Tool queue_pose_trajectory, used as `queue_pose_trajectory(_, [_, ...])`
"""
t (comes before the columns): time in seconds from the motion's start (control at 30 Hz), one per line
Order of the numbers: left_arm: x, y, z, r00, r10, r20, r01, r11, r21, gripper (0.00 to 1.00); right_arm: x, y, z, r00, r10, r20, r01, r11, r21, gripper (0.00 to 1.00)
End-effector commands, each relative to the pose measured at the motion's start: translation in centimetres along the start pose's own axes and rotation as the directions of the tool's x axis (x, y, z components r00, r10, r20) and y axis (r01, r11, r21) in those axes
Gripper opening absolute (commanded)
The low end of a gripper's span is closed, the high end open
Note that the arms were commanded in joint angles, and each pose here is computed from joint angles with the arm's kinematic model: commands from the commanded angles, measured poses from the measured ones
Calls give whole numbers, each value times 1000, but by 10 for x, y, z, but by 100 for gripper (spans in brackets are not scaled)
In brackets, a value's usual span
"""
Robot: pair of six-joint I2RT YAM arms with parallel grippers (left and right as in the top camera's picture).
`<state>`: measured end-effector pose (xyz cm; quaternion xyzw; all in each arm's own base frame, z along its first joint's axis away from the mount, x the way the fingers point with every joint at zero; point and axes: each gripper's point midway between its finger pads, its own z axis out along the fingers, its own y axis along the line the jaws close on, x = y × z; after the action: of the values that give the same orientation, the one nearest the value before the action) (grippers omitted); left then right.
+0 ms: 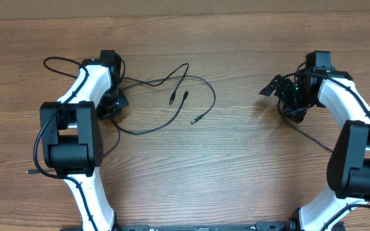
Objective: Untangle cables
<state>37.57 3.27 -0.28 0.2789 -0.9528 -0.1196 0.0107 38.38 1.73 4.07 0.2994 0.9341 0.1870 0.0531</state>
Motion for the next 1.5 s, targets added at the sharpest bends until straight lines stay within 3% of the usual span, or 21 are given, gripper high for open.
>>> queue_pose_trajectory(0.0, [30,-26,30,994,40,-106,-35,998,45,4,3,-15,0,998,58,34,-62,992,114,100])
queue_pose_trajectory(0.17, [34,-32,29,993,59,-99,-55,997,47,4,18,-37,-3,990,137,36,-142,956,258,100])
queue_pose_trajectory(0.3, [36,-37,28,993,73,-94,-68,996,49,4,27,-25,-12,996,72,55,-85,955,283,100])
queue_pose_trajectory(0.5, [37,-44,27,993,88,-77,-84,995,59,4,47,17,-26,995,-53,85,33,974,226,100])
queue_pose_trajectory(0.73, [41,-51,25,992,109,-70,-105,993,59,4,89,77,-11,987,-153,-39,153,988,15,100])
queue_pose_trajectory(1.23, [43,-54,24,990,125,-60,-122,991,55,4,135,130,29,948,-316,-23,316,949,-19,99])
queue_pose_trajectory(1.3, [44,-54,24,990,125,-61,-122,991,54,4,137,131,34,946,-323,-25,322,946,-17,94])
queue_pose_trajectory(1.37, [44,-54,25,990,125,-60,-122,991,55,4,137,131,37,946,-323,-27,323,946,-15,82])
queue_pose_trajectory(1.47, [44,-54,26,990,125,-61,-122,991,54,4,136,131,41,946,-324,-28,323,946,-15,46])
